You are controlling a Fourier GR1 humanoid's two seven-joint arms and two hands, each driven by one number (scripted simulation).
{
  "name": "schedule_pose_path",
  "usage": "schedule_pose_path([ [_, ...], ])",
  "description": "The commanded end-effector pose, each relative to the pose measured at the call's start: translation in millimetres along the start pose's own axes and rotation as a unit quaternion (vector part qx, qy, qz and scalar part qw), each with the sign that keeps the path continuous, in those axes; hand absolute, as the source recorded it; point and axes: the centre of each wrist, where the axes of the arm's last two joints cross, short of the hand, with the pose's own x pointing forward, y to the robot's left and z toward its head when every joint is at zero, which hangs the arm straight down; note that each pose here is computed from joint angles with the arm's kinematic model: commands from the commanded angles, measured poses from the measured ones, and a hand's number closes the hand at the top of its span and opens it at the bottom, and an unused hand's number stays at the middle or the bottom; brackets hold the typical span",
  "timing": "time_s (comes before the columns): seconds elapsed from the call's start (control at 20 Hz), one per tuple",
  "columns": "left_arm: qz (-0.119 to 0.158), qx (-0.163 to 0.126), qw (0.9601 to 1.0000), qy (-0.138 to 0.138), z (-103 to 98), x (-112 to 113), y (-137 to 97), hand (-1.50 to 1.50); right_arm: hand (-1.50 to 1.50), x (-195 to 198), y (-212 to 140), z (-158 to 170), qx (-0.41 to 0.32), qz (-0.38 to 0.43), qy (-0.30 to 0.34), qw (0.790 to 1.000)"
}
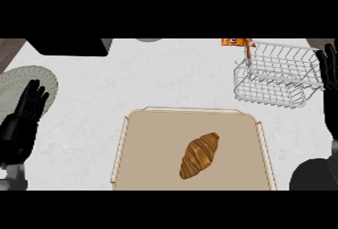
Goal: Pick the croissant from the tray and place it in the tiered basket
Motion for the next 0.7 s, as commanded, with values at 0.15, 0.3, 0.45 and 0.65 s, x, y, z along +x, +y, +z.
schedule_pose_path([
  [0.15,-0.011,0.007,0.9995,-0.028,-5,12,-52,0.0,1.5,26,24,35,-0.101,-0.099,-0.013,0.99],
  [0.3,0.004,0.001,0.9999,0.015,6,-8,-44,0.0,1.5,55,26,14,-0.283,-0.223,-0.124,0.924],
  [0.45,0.014,-0.031,0.9994,0.001,11,-3,-86,0.0,-1.5,8,73,77,-0.201,-0.271,0.104,0.935],
  [0.65,0.014,-0.033,0.9994,-0.002,9,-5,-103,0.0,-1.5,35,69,121,-0.091,-0.297,0.054,0.949],
])
